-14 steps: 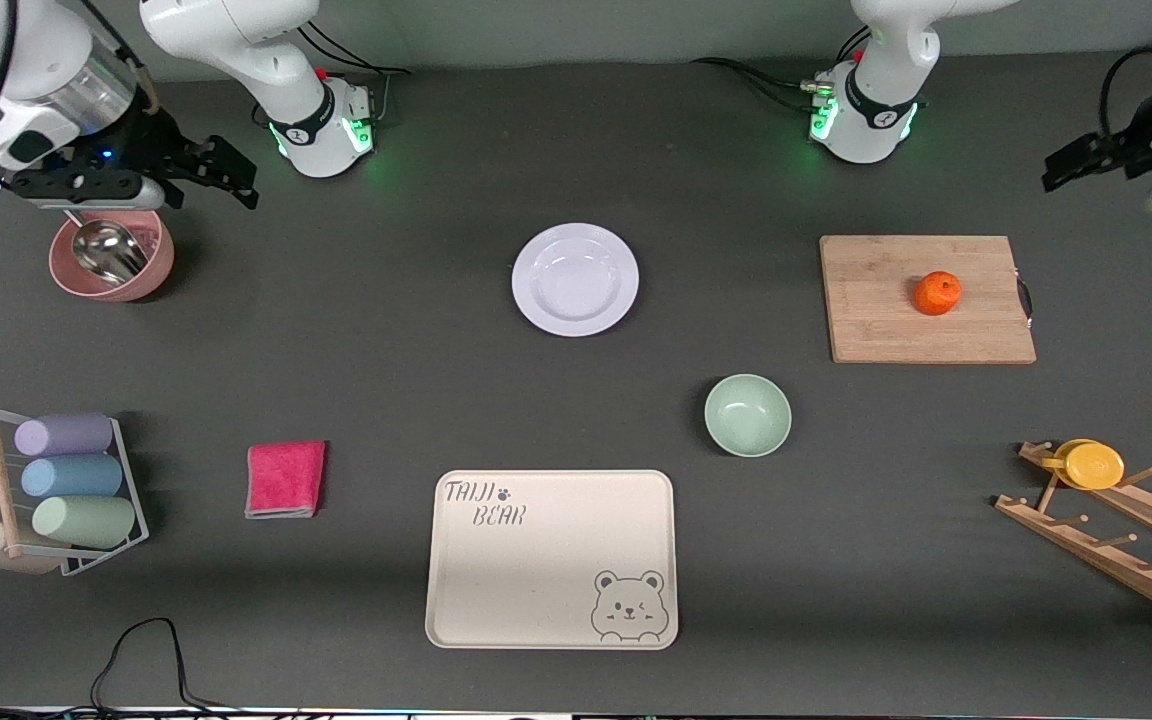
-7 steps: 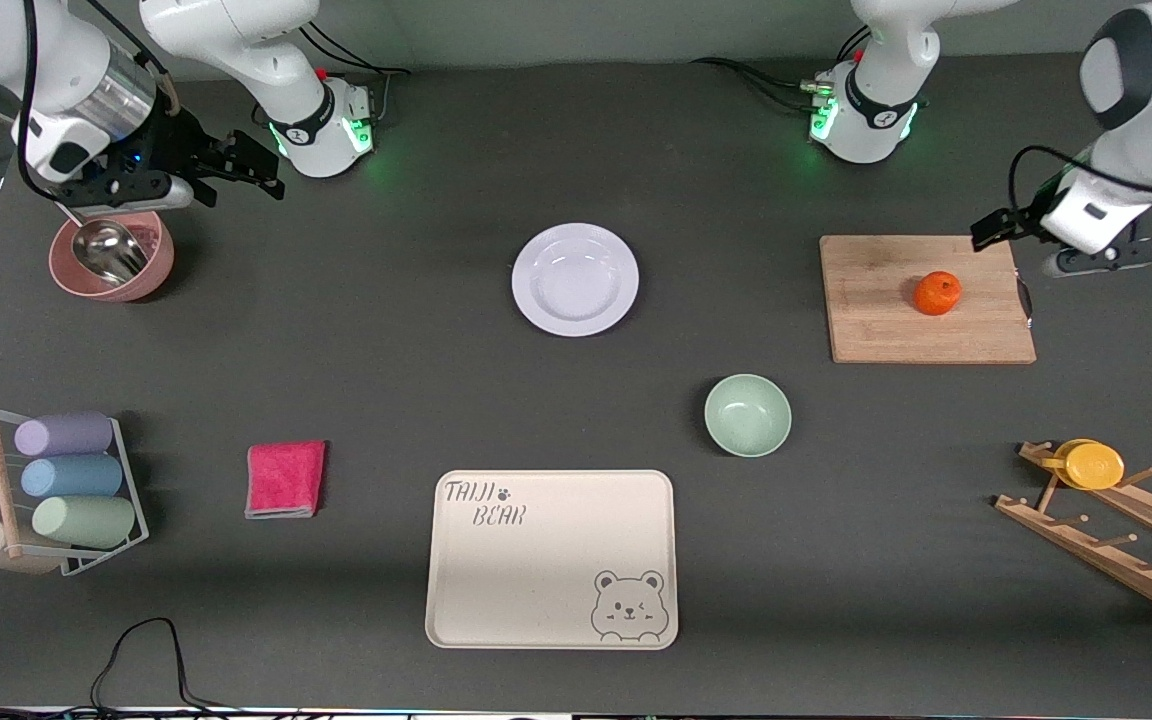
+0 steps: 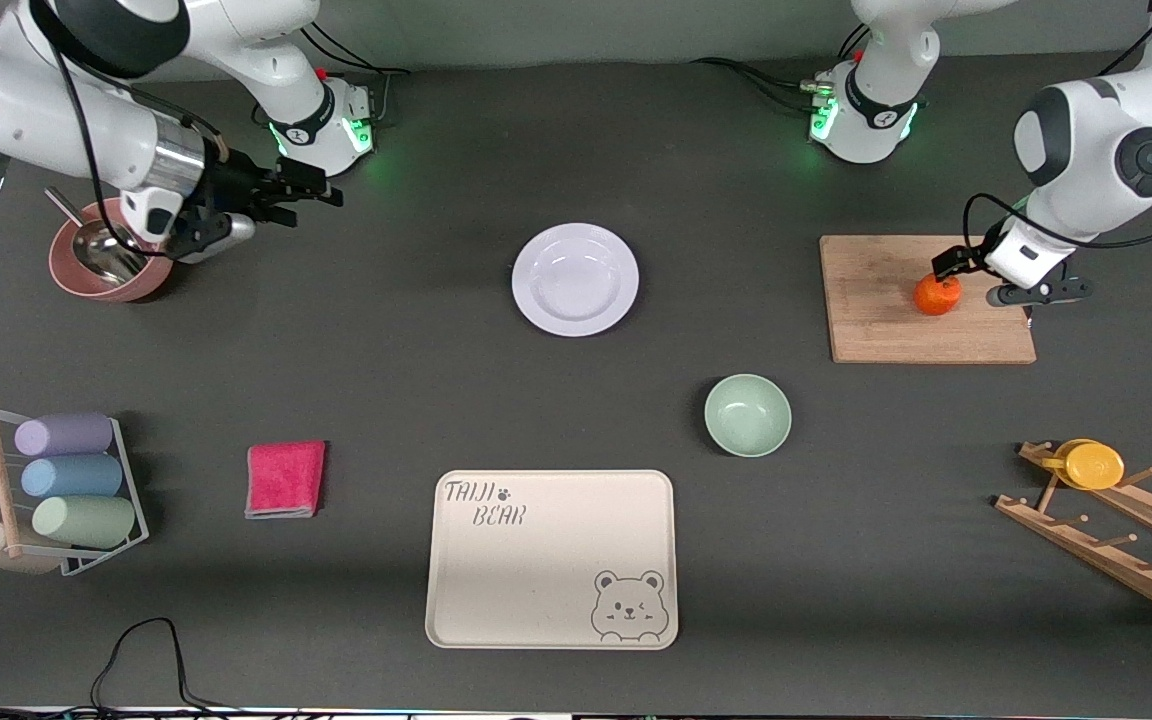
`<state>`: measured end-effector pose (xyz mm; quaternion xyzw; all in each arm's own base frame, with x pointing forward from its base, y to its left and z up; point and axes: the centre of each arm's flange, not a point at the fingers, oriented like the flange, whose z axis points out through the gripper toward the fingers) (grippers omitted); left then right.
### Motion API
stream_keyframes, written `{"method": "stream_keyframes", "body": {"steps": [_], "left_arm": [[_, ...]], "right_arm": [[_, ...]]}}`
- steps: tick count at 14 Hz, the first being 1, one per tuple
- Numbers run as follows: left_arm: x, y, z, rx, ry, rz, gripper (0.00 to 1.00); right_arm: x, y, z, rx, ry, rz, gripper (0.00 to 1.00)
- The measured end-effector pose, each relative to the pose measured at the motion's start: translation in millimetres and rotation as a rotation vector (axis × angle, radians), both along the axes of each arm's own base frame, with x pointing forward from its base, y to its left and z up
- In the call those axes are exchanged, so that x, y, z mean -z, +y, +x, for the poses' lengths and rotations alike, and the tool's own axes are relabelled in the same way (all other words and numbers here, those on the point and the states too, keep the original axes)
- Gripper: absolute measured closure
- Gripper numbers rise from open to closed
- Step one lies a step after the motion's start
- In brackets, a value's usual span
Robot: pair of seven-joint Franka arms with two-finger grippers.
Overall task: Place orange and plate with both arms
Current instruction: 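Lower the left gripper onto the orange while the right gripper approaches the plate, then close the left gripper on the orange while the right gripper grips the plate rim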
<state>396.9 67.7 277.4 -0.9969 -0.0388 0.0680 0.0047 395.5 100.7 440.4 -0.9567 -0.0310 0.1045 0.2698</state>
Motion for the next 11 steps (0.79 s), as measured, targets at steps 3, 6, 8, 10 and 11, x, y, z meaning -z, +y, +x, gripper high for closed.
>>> {"method": "stream_keyframes", "body": {"steps": [3, 6, 8, 10, 11], "left_arm": [[26, -1, -3, 0.003, 0.006, -0.002, 0.00], [46, -1, -4, 0.005, -0.004, -0.002, 0.00], [55, -1, -5, 0.005, -0.010, -0.002, 0.00], [62, -1, -7, 0.005, 0.002, -0.004, 0.00], [64, -1, -7, 0.005, 0.006, -0.004, 0.00]], "right_arm": [[54, 3, -10, -0.009, -0.007, 0.165, 0.00], [111, -1, -15, 0.010, -0.009, 0.343, 0.00], [156, -9, -23, 0.047, -0.026, 0.453, 0.00], [201, -12, -32, 0.087, -0.041, 0.521, 0.00], [222, -11, -37, 0.104, -0.048, 0.543, 0.00]]}}
